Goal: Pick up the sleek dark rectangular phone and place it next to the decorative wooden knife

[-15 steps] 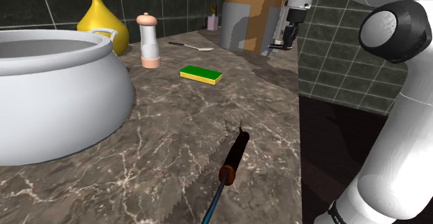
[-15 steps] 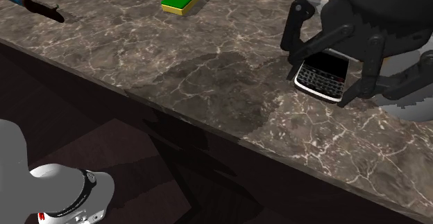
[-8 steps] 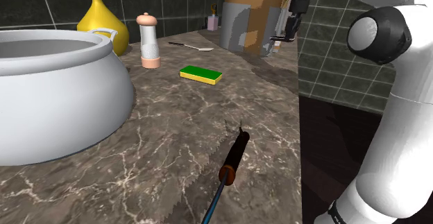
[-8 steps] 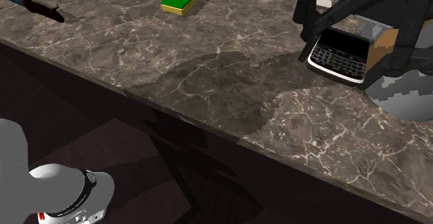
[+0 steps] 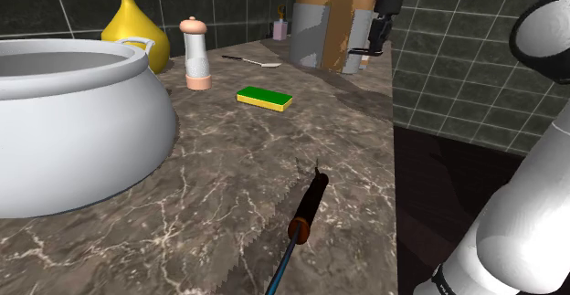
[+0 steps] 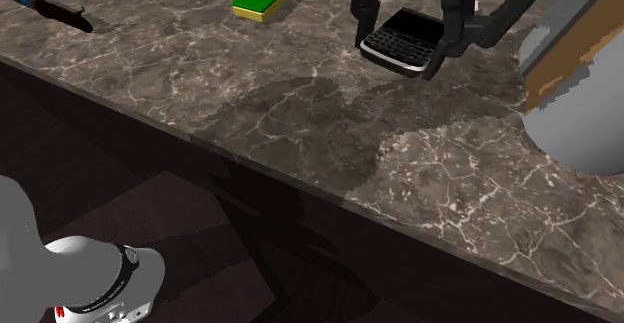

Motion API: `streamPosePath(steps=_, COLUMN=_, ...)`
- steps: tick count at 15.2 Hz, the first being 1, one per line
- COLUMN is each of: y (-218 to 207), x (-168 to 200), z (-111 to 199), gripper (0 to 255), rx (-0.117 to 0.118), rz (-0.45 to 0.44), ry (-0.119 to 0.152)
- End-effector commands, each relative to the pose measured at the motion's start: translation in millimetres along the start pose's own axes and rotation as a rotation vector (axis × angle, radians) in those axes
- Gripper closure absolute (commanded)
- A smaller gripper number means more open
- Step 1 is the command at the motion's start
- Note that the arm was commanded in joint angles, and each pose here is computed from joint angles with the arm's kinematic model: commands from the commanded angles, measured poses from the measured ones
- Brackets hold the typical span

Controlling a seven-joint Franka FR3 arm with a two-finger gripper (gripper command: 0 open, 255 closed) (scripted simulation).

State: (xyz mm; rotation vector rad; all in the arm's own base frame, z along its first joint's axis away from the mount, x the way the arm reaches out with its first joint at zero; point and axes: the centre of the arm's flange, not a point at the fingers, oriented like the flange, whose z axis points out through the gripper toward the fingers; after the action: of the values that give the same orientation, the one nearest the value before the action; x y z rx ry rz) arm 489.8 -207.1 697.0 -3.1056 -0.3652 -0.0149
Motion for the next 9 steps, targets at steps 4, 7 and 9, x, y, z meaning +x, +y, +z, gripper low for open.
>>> streamPosePath(steps=4, y=-66.5, x=-4.4, z=1.8, gripper=255, rx=-0.001, rz=0.001, ry=-0.001)
streamPosePath(steps=7, y=-106.1, x=-6.2, z=2.3, gripper=255, rx=-0.001, rz=0.001, ry=-0.001)
streamPosePath(steps=9, y=-132.4, x=-7.4, z=2.7, gripper=255, rx=-0.001, rz=0.001, ry=-0.001)
